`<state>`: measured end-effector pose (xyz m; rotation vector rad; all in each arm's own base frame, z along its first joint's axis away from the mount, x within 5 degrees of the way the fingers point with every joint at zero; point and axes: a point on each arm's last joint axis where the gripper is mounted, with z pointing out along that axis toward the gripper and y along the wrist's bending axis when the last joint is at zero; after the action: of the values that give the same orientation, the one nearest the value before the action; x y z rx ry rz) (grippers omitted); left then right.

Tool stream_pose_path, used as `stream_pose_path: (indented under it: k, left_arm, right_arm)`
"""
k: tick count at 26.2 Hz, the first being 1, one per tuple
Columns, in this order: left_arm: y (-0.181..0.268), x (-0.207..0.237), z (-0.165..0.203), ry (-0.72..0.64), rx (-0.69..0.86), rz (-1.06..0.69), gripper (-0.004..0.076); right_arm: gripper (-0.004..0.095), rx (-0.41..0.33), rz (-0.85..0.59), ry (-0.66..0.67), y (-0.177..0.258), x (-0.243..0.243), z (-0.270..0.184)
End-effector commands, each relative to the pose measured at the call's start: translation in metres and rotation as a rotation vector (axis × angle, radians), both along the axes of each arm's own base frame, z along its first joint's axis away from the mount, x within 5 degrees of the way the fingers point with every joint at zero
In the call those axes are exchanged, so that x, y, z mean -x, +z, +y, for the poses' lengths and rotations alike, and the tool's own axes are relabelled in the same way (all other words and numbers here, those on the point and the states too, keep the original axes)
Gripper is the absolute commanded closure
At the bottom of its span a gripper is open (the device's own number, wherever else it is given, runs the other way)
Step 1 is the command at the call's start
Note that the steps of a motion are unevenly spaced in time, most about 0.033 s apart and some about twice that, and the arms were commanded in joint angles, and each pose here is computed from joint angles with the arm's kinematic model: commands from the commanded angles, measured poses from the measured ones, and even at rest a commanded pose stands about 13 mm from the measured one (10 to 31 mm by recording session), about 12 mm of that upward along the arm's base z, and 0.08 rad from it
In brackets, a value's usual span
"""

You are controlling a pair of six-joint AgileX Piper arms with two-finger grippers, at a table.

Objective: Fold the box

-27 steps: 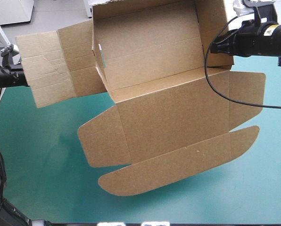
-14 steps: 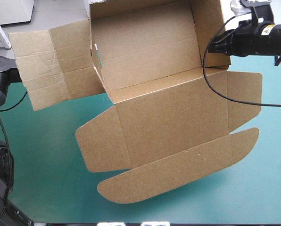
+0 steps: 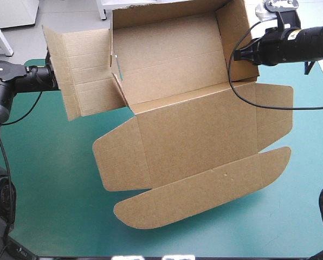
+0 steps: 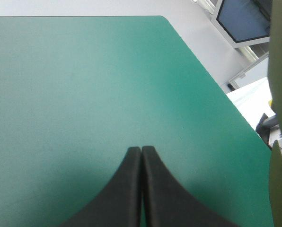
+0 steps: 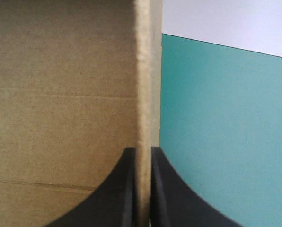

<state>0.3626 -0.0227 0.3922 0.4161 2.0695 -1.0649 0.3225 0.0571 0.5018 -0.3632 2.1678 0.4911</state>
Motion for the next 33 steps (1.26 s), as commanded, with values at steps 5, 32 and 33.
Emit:
stream_pose_path:
  k: [5,32,33]
  left_arm:
    - [0.040,0.026,-0.013,-0.079,0.112,-0.073,0.0732]
    - [0.055,0.034,-0.028,-0.122,0.225,-0.103,0.0732]
    - [0.056,0.035,-0.028,-0.122,0.224,-0.106,0.0732]
  right_arm:
    - [0.0908,-0.053,-0.030,-0.012,0.002,-0.011,0.000]
    - [0.0907,-0.047,0.080,-0.014,-0.033,-0.046,0.002]
    - [0.0907,-0.047,0.085,-0.014,-0.035,-0.048,0.003]
